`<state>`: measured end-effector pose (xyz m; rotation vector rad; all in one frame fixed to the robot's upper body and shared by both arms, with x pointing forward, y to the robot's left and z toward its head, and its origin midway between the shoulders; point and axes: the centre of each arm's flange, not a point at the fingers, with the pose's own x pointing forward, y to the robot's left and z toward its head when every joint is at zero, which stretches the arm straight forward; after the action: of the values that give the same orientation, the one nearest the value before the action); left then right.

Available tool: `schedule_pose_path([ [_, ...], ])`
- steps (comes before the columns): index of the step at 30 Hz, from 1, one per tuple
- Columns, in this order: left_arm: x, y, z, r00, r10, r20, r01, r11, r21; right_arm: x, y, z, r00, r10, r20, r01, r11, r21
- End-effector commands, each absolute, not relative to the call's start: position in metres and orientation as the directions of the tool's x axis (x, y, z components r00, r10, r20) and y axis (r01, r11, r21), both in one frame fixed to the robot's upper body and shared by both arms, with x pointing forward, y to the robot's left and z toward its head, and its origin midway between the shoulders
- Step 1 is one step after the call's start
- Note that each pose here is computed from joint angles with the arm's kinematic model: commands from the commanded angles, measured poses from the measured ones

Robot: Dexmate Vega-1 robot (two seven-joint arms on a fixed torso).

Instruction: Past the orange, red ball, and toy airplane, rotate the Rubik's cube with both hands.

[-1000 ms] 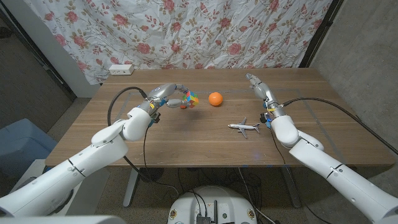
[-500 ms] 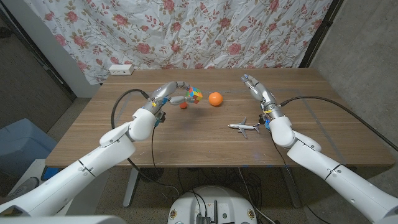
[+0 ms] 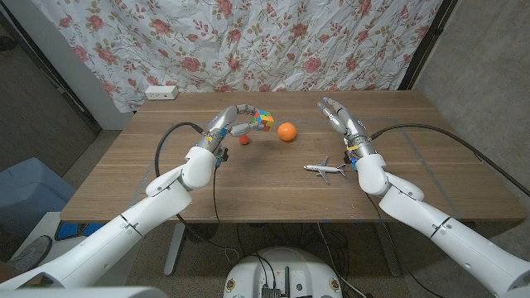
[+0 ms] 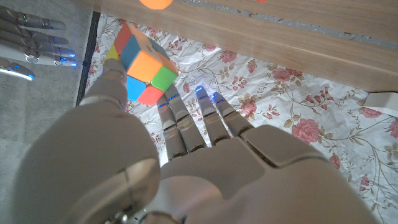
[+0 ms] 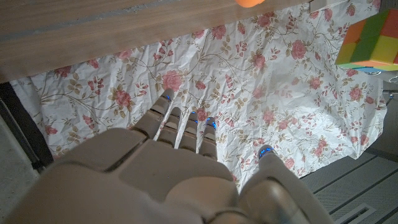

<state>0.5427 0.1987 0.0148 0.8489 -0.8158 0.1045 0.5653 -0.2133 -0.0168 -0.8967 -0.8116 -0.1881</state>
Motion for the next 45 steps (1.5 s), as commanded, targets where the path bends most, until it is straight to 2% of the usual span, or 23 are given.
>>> schedule_pose_path([
  [1, 0.555, 0.187, 0.012, 0.697, -0.185, 0.692, -0.336, 0.769, 0.544, 0.561, -0.204, -0.015, 0.673, 0.165, 0.721, 0.543, 0.551, -0.633],
  [21, 0.574, 0.175, 0.012, 0.706, -0.185, 0.684, -0.220, 0.860, 0.460, 0.550, -0.182, -0.020, 0.660, 0.178, 0.730, 0.634, 0.389, -0.668],
  [45, 0.589, 0.152, 0.014, 0.716, -0.227, 0.660, -0.146, 0.876, 0.460, 0.538, -0.167, -0.022, 0.617, 0.258, 0.744, 0.649, 0.369, -0.666],
])
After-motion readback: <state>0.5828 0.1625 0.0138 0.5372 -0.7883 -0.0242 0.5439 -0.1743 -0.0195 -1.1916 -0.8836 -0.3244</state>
